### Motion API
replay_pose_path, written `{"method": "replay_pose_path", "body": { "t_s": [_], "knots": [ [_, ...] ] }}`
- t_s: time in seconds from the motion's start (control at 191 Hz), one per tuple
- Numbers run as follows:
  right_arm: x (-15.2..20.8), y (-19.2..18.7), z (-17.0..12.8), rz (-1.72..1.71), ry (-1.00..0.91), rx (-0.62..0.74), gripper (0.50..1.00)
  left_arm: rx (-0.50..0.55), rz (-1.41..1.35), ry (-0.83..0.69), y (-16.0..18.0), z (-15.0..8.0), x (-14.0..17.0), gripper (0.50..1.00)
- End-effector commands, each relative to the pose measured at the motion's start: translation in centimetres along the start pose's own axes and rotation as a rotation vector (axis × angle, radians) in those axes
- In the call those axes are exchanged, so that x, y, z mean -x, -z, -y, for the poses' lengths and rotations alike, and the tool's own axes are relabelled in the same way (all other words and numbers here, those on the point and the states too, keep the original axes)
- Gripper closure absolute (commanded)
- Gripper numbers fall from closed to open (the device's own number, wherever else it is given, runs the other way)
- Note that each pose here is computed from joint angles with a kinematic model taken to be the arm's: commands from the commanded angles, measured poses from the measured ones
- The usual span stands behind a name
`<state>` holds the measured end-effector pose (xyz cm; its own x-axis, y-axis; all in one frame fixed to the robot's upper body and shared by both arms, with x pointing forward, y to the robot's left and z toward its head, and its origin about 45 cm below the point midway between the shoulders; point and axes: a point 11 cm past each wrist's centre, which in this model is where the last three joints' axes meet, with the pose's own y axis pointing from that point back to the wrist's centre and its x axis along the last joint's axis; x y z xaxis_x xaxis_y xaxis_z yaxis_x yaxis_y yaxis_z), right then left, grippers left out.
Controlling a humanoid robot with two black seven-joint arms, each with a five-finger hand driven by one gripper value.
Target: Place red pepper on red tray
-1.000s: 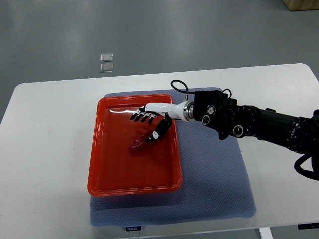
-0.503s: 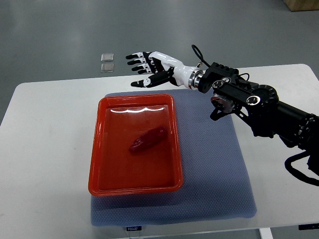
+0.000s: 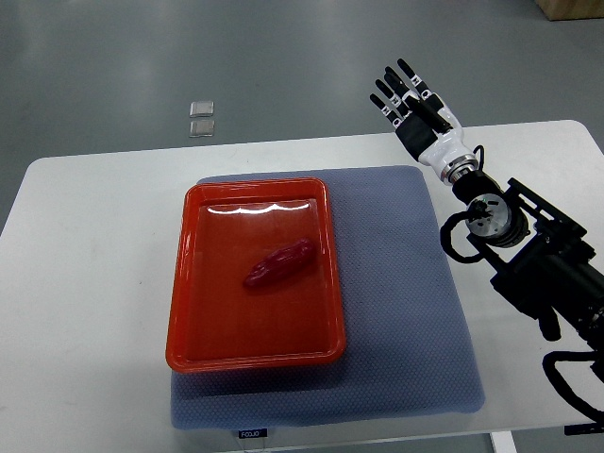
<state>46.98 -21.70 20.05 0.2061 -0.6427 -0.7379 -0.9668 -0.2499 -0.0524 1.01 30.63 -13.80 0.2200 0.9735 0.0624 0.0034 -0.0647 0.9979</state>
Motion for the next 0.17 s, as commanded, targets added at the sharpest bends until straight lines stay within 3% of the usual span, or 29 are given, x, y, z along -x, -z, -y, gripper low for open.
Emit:
{"method": "replay_pose_path", "body": {
  "t_s": [0.0, 0.162],
  "knots": [
    [-0.36, -0.47, -0.41, 0.017, -0.001, 0.001, 0.585, 0.000, 0.000, -0.002, 0.00, 0.00, -0.06, 0.500],
    [-0.39, -0.46, -0.45, 0.018, 0.000, -0.003, 0.585, 0.000, 0.000, 0.000, -0.01, 0.00, -0.01, 0.500]
  ]
}}
